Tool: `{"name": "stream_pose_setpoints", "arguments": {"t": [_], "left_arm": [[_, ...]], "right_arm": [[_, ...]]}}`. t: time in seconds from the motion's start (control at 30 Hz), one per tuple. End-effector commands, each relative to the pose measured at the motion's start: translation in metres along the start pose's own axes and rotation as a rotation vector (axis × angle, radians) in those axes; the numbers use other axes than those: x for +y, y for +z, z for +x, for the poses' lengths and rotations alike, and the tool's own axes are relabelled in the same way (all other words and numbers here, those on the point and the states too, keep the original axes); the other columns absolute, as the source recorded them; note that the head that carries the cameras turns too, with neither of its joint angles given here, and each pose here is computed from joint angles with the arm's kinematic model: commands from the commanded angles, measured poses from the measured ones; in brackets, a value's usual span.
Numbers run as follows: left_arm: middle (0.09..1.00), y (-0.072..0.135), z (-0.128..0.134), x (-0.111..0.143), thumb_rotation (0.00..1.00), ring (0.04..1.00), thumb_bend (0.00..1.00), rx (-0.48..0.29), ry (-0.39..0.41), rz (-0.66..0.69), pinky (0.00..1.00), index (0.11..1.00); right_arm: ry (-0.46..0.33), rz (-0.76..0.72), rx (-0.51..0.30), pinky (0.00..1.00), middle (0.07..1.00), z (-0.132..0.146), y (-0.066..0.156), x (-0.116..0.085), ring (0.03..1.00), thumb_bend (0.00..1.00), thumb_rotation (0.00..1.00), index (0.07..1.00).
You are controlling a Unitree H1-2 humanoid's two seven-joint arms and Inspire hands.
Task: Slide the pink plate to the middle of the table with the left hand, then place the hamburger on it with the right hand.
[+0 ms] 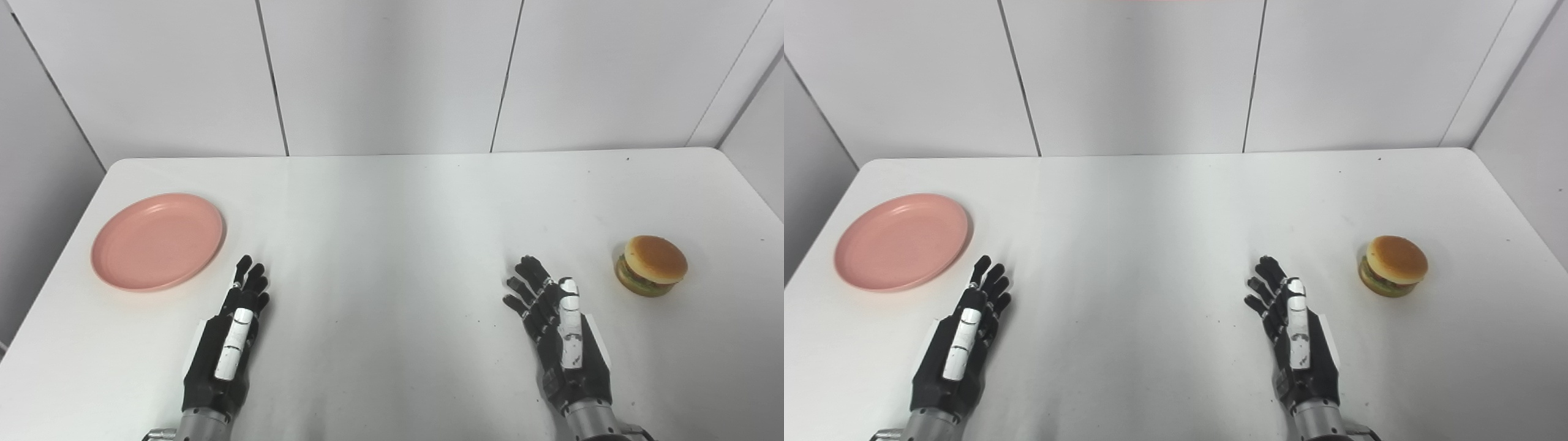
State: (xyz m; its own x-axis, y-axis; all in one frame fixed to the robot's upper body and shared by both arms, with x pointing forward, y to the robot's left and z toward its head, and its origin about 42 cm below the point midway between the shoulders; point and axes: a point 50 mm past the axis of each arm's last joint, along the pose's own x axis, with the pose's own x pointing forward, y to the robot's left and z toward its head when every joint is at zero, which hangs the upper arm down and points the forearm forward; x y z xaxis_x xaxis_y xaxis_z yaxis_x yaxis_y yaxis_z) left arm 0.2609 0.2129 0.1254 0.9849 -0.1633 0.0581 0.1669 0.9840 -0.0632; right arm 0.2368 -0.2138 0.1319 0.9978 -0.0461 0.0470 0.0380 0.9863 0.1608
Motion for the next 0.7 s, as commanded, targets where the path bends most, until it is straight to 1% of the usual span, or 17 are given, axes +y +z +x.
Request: {"name": "stream_pose_setpoints", "arguments": {"t": [0.0,0.07,0.3,0.4,0.67], "left_arm": [[0.994,-0.0005,-0.0022,-0.0029,0.83,1.000,0.74,0.002,-0.020,0.004,1.00,1.000],[0.994,-0.0006,-0.0021,-0.0029,0.83,1.000,0.74,0.003,-0.021,0.005,1.00,1.000],[0.995,-0.0001,-0.0018,-0.0029,0.83,1.000,0.74,0.005,-0.025,0.005,1.00,1.000],[0.994,-0.0004,-0.0019,-0.0027,0.82,1.000,0.73,0.006,-0.024,0.005,1.00,1.000],[0.995,-0.0002,-0.0017,-0.0030,0.83,1.000,0.72,0.001,-0.027,0.010,1.00,1.000]], "right_arm": [[0.000,-0.025,-0.052,0.86,0.896,-0.0110,-0.0015,-0.0012,0.880,0.80,1.00,0.832],[0.006,-0.037,-0.076,0.87,0.904,-0.0113,-0.0028,-0.0013,0.888,0.82,1.00,0.840],[0.024,-0.070,-0.149,0.90,0.932,-0.0121,-0.0057,-0.0041,0.913,0.82,1.00,0.898],[0.023,-0.069,-0.158,0.91,0.942,-0.0123,-0.0072,-0.0056,0.924,0.83,1.00,0.930],[0.015,-0.067,-0.179,0.91,0.949,-0.0114,-0.0086,-0.0090,0.930,0.81,1.00,0.945]]}}
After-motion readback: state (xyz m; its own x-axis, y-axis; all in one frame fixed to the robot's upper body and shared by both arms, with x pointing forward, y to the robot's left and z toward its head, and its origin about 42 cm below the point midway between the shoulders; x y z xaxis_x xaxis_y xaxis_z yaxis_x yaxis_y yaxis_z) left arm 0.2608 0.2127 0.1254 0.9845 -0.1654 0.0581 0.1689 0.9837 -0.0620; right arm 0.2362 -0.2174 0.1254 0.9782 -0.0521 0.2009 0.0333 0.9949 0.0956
